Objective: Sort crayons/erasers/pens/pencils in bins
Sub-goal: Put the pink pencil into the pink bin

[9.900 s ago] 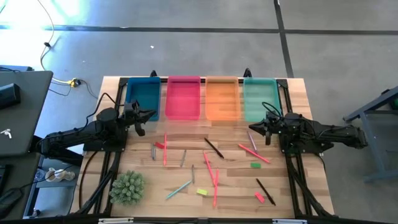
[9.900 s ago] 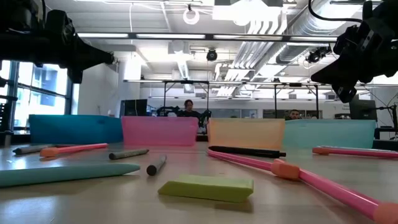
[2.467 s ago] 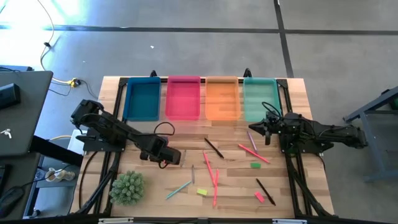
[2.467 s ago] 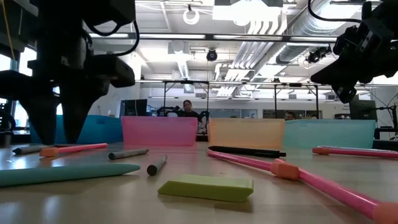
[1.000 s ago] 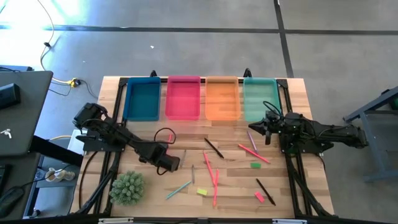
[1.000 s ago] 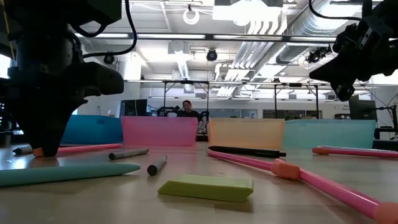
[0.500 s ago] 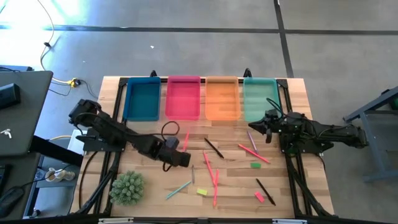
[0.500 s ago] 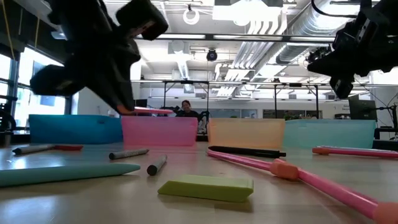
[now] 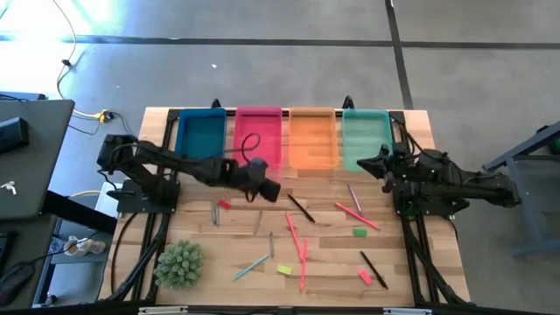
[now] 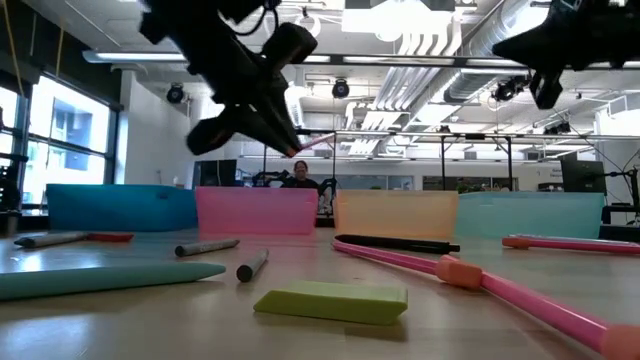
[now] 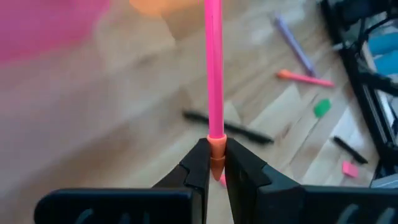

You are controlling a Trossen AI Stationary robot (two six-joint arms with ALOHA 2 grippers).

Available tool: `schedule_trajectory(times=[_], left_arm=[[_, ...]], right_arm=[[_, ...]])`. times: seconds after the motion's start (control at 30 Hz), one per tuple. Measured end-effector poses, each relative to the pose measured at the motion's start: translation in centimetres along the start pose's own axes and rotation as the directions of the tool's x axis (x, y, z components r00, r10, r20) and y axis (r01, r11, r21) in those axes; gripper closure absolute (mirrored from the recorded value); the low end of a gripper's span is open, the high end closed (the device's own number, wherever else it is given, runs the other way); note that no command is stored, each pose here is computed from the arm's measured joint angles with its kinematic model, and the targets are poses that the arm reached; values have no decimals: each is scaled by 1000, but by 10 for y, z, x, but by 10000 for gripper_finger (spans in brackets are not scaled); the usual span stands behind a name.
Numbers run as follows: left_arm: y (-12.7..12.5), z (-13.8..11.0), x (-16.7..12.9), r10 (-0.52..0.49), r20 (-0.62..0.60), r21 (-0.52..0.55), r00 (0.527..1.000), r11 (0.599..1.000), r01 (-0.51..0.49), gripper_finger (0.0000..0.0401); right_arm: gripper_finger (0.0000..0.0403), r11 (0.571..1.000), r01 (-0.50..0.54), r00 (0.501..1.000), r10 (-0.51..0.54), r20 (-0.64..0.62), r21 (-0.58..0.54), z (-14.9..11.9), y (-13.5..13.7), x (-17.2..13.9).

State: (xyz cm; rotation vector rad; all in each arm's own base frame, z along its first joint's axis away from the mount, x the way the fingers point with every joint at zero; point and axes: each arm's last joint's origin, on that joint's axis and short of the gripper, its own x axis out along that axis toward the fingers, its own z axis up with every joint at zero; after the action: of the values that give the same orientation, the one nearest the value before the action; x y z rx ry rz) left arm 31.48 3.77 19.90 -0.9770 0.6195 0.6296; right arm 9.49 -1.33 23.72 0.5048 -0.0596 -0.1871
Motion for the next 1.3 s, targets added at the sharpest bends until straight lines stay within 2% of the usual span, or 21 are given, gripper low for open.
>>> schedule_trajectory(times=[0.13,0.43,0.57,0.73,0.83,0.97,1.1,1.3], left_arm=[[12,34,-10,-23,55,34,998,999,21,378],[55,93,-39,77,210,12,975,997,-81,378],[69,115,-52,97,214,21,972,994,-104,378],[69,139,-75,206,213,77,955,971,-226,378],[68,145,-83,258,221,91,940,955,-284,378],[69,144,-84,279,196,61,940,953,-295,378],[67,136,-67,276,110,81,955,955,-285,378],[70,125,-35,316,-7,112,949,943,-313,378]], right_arm=[[402,997,70,998,-70,5,-19,12,5,4],[402,985,167,980,-172,-103,-49,17,8,23],[402,967,245,961,-252,-115,-69,19,8,30],[402,954,286,945,-295,-139,-86,17,6,37],[402,947,307,932,-320,-171,-99,13,4,41],[402,932,353,901,-361,-241,-80,5,0,43],[402,916,394,866,-399,-302,-79,-3,-4,44],[402,911,403,854,-410,-321,-92,-5,-5,47]])
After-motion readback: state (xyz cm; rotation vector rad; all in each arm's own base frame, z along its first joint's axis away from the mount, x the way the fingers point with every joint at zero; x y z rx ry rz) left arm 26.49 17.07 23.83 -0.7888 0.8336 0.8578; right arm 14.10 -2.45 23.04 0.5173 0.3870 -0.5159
